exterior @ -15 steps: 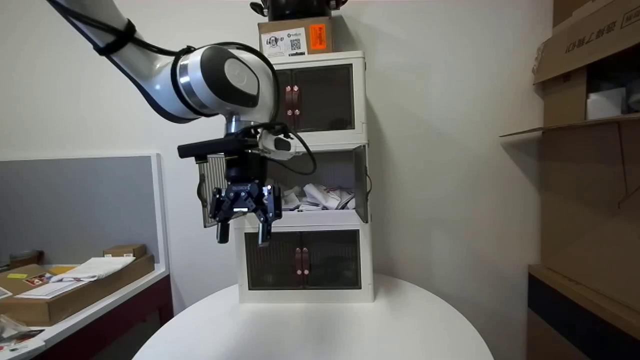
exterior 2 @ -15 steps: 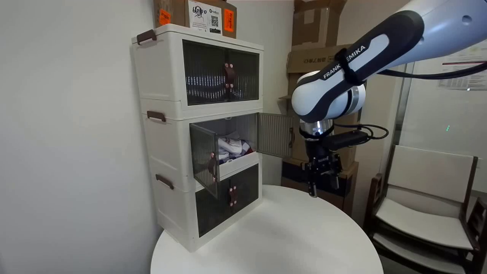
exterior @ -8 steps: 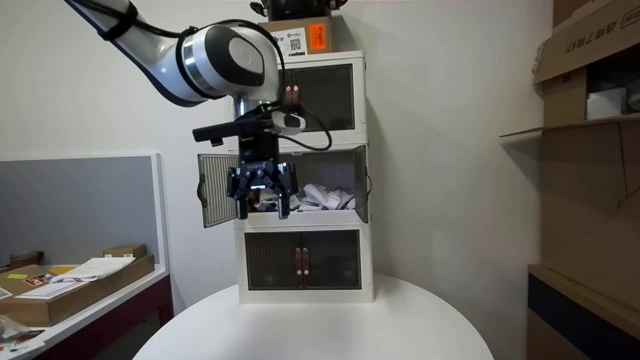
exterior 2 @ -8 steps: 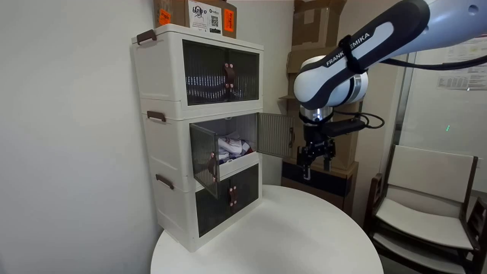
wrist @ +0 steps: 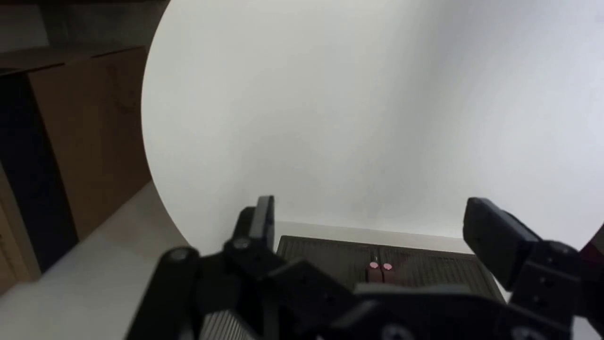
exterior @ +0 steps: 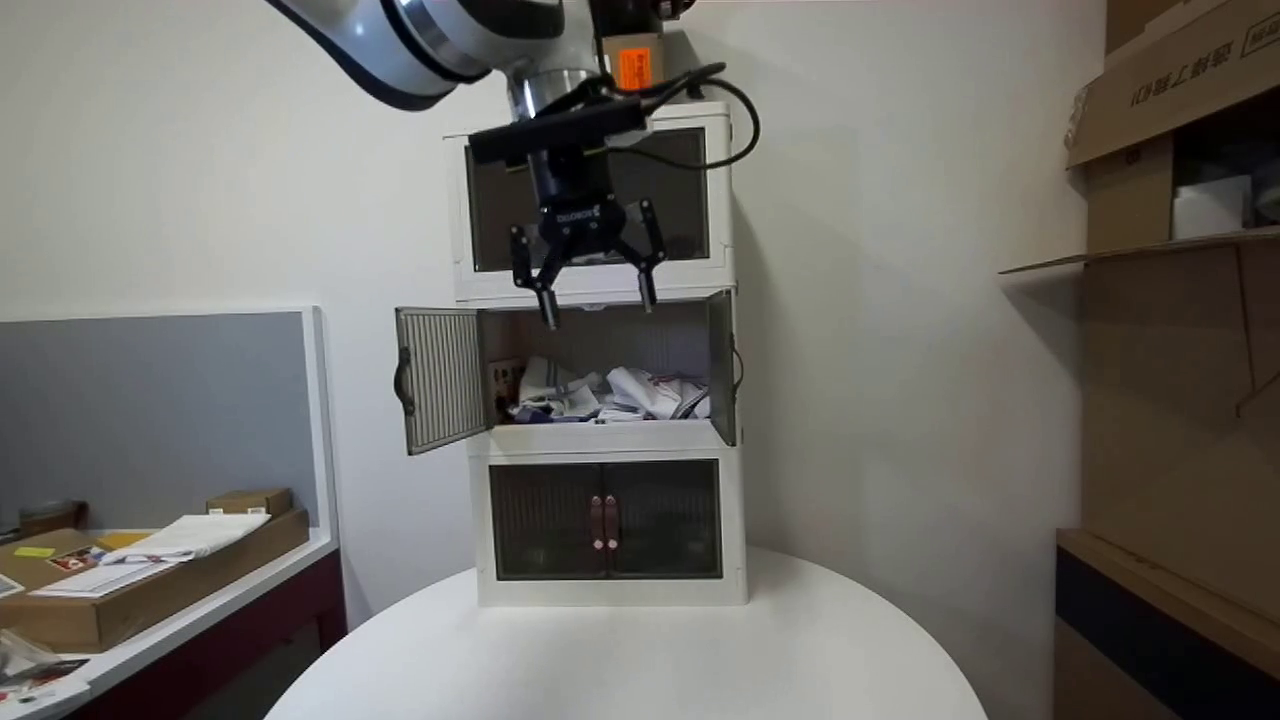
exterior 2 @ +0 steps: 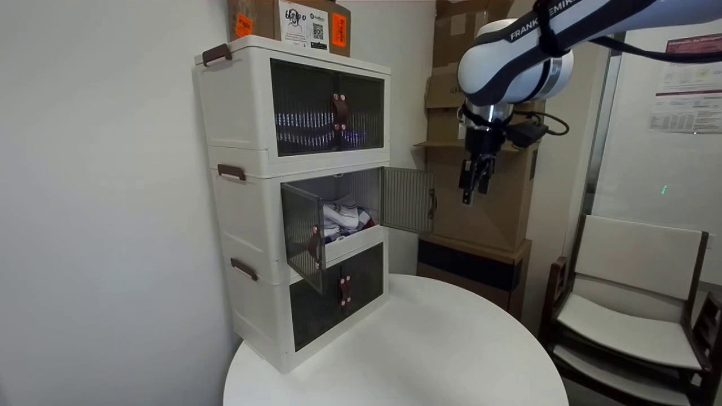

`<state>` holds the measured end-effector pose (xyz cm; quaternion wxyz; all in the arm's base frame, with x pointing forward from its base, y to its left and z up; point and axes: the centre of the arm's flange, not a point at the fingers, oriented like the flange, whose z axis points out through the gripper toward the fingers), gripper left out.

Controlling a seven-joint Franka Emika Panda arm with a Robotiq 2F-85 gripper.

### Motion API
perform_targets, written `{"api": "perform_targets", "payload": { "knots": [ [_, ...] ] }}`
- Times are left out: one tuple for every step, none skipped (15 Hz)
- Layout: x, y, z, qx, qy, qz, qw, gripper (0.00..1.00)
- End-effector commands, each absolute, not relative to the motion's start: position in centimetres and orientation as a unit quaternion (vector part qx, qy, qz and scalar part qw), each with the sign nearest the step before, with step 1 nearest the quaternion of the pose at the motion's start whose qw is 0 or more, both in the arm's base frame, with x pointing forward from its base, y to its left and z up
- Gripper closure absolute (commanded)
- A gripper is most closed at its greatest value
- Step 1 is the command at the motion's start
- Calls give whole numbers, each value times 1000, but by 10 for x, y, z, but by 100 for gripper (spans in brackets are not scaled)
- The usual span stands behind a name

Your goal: Close the cabinet door

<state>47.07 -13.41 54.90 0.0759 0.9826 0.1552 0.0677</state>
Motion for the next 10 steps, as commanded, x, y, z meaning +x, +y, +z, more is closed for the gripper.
{"api": "perform_targets", "payload": {
  "knots": [
    [495,-156,585,977,170,98,80,0],
    [502,-163,591,977,167,105,78,0],
    [510,-169,596,977,166,109,75,0],
    [518,-175,599,978,160,112,70,0],
    [527,-183,600,979,155,112,65,0],
    [535,-189,600,980,149,114,61,0],
    [545,-196,600,981,144,115,56,0],
    [554,-201,599,982,140,116,54,0],
    [564,-206,599,982,137,117,52,0],
    [574,-212,601,983,135,118,49,0]
  ]
}}
